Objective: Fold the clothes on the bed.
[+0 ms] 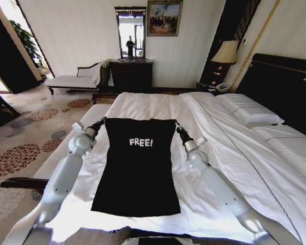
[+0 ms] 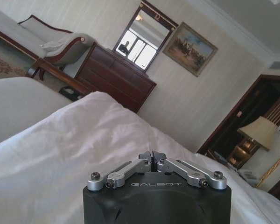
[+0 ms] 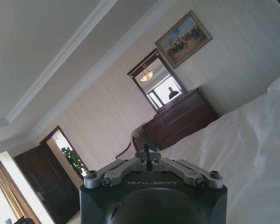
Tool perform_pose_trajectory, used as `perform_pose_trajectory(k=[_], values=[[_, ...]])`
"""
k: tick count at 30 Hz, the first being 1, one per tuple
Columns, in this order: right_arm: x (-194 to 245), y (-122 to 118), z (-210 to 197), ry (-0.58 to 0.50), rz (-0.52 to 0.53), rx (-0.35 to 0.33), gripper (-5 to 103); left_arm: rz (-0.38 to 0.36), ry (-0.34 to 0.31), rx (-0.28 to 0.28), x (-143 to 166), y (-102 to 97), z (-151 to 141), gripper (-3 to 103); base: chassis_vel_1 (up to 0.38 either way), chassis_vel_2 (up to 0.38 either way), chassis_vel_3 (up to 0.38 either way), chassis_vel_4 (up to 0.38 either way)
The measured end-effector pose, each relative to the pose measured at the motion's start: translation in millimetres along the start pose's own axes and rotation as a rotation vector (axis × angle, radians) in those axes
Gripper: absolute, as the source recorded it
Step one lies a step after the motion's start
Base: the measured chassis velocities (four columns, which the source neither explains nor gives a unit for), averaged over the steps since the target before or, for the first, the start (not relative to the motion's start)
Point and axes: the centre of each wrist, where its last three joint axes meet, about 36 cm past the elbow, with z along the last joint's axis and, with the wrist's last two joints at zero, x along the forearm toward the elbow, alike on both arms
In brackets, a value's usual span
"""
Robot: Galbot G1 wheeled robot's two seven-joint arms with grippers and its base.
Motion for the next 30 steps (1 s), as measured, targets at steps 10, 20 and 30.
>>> perform_pose_trajectory(k=[10, 20, 30], values=[[110, -6, 62, 0.137, 0.112, 0.053, 0, -0.08, 0.096, -0.028, 97, 13.7, 82, 1, 0.0, 0.0, 0.0, 0.0], [174, -2, 96, 0.181, 0.204, 0.044, 0, -0.202, 0.135, -0.051, 157, 37.6, 112, 1, 0.0, 0.0, 0.0, 0.0], [216, 9, 130, 0.207, 0.266, 0.033, 0, -0.272, 0.147, -0.013, 187, 49.9, 123, 1, 0.0, 0.0, 0.0, 0.0]])
